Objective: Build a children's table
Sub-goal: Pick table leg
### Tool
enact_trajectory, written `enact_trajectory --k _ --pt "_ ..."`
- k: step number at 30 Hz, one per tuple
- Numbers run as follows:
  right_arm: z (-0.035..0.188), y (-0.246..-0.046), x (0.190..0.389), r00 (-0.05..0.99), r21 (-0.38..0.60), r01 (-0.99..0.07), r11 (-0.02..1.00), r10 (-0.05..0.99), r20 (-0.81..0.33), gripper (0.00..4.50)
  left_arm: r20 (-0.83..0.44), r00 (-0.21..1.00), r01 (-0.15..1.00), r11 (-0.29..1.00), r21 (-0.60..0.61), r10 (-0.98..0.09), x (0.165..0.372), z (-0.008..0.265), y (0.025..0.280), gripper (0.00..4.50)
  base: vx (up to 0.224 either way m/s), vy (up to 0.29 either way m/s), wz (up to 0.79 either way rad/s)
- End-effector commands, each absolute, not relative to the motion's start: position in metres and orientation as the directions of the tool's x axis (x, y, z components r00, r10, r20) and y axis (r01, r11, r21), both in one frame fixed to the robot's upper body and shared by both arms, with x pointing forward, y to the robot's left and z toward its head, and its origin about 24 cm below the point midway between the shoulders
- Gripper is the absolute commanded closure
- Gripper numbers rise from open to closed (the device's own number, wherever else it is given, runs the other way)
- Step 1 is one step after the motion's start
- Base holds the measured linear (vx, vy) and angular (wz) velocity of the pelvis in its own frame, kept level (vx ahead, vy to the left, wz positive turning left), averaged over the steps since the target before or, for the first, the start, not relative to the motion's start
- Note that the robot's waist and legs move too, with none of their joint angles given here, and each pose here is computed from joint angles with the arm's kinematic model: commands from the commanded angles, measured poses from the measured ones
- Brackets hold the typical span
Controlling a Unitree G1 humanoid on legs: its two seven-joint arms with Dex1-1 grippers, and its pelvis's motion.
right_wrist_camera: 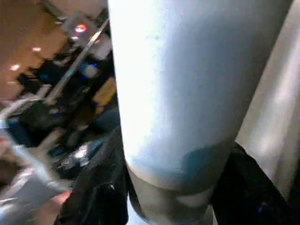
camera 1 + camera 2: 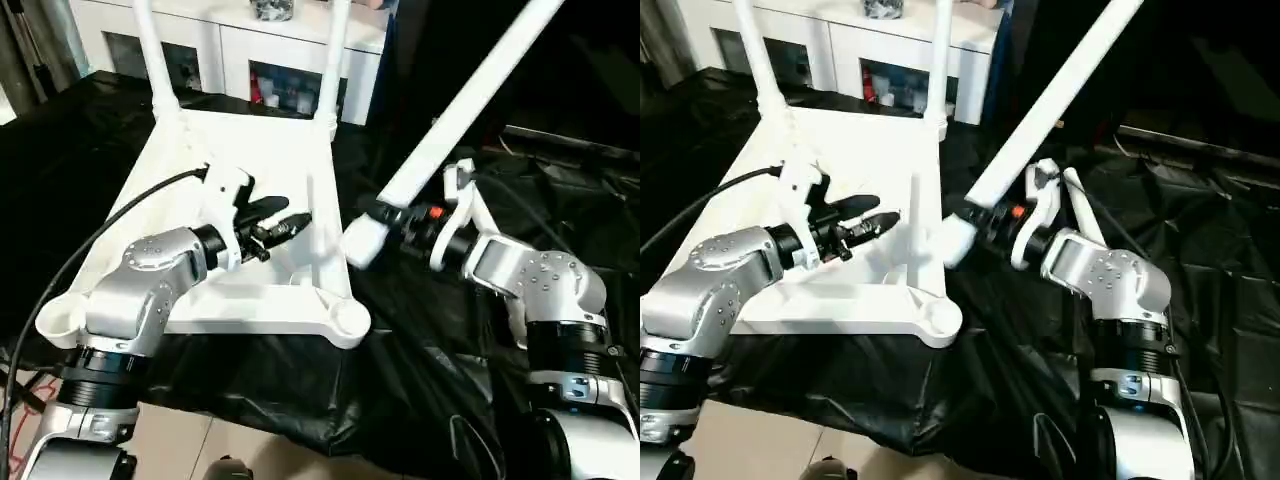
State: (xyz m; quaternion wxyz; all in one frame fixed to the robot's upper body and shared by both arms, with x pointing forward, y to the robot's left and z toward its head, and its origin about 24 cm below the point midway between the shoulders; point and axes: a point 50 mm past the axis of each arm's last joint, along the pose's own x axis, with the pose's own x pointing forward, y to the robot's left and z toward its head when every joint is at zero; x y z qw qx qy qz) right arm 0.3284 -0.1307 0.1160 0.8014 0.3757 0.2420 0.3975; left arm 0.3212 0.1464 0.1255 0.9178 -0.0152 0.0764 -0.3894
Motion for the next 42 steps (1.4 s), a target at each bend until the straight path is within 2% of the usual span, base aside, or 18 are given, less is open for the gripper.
enact_trajectory --k 1,6,9,19,21,22,24,25,26,27,29,30,32,33,35,39,42 --pt "0.131 -0.132 0.329 0.545 0.807 -0.473 0.354 0.837 -0.048 2.61 -0.098 0.673 0.727 0.68 -0.098 -0.733 0.321 0.133 0.141 1.79 0.0 0.0 0.0" --pt "0.143 -0.134 0.328 0.498 0.855 -0.454 0.252 0.867 0.009 2.61 -0.109 0.67 0.727 0.679 -0.106 -0.734 0.32 0.13 0.141 1.79 0.0 0.0 0.0" --pt "0.147 -0.135 0.328 0.477 0.863 -0.452 0.225 0.879 0.021 2.61 -0.104 0.671 0.724 0.679 -0.119 -0.734 0.319 0.13 0.142 1.79 0.0 0.0 0.0" --pt "0.149 -0.134 0.327 0.46 0.871 -0.434 0.232 0.888 -0.007 2.61 -0.104 0.675 0.718 0.683 -0.136 -0.731 0.318 0.13 0.142 1.79 0.0 0.0 0.0" --pt "0.149 -0.134 0.327 0.465 0.857 -0.442 0.263 0.885 -0.031 2.61 -0.082 0.695 0.7 0.698 -0.15 -0.714 0.321 0.132 0.143 1.79 0.0 0.0 0.0" --pt "0.149 -0.134 0.327 0.465 0.857 -0.442 0.263 0.885 -0.031 2.61 -0.082 0.695 0.7 0.698 -0.15 -0.714 0.321 0.132 0.143 1.61 0.0 0.0 0.0" --pt "0.145 -0.129 0.327 0.488 0.79 -0.485 0.376 0.865 -0.112 2.61 0.039 0.739 0.652 0.7 -0.293 -0.672 0.329 0.149 0.147 1.44 0.0 0.0 0.0" --pt "0.144 -0.129 0.327 0.494 0.772 -0.494 0.4 0.86 -0.129 2.61 0.061 0.742 0.648 0.692 -0.318 -0.668 0.33 0.152 0.148 1.44 0.0 0.0 0.0" --pt "0.14 -0.127 0.327 0.51 0.713 -0.524 0.465 0.842 -0.175 2.61 0.112 0.733 0.659 0.66 -0.36 -0.67 0.331 0.16 0.146 1.41 0.0 0.0 0.0" --pt "0.136 -0.124 0.327 0.516 0.655 -0.558 0.509 0.831 -0.207 2.61 0.156 0.717 0.678 0.629 -0.38 -0.679 0.332 0.168 0.144 1.41 0.0 0.0 0.0" --pt "0.133 -0.121 0.326 0.508 0.599 -0.59 0.542 0.825 -0.246 2.61 0.185 0.699 0.698 0.602 -0.389 -0.691 0.333 0.173 0.141 1.06 0.0 0.0 0.0" --pt "0.129 -0.114 0.324 0.494 0.522 -0.634 0.571 0.818 -0.294 2.61 0.212 0.652 0.738 0.547 -0.395 -0.728 0.332 0.179 0.129 1.02 0.0 0.0 0.0" --pt "0.127 -0.108 0.323 0.477 0.469 -0.674 0.571 0.821 -0.313 2.61 0.199 0.612 0.768 0.514 -0.382 -0.765 0.331 0.179 0.116 0.95 0.0 0.0 0.0" --pt "0.127 -0.106 0.323 0.472 0.457 -0.685 0.568 0.823 -0.316 2.61 0.189 0.602 0.774 0.509 -0.376 -0.776 0.331 0.177 0.113 0.67 0.0 0.0 0.0" --pt "0.128 -0.099 0.322 0.453 0.408 -0.726 0.553 0.832 -0.32 2.61 0.146 0.579 0.786 0.502 -0.361 -0.802 0.33 0.172 0.098 0.6 0.0 0.0 0.0" --pt "0.128 -0.093 0.321 0.432 0.354 -0.773 0.526 0.846 -0.312 2.61 0.099 0.58 0.783 0.52 -0.342 -0.808 0.334 0.164 0.084 0.18 0.0 0.0 0.0" --pt "0.128 -0.09 0.321 0.413 0.321 -0.803 0.502 0.857 -0.307 2.61 0.096 0.586 0.778 0.525 -0.344 -0.805 0.336 0.163 0.078 0.03 0.0 0.0 0.0"
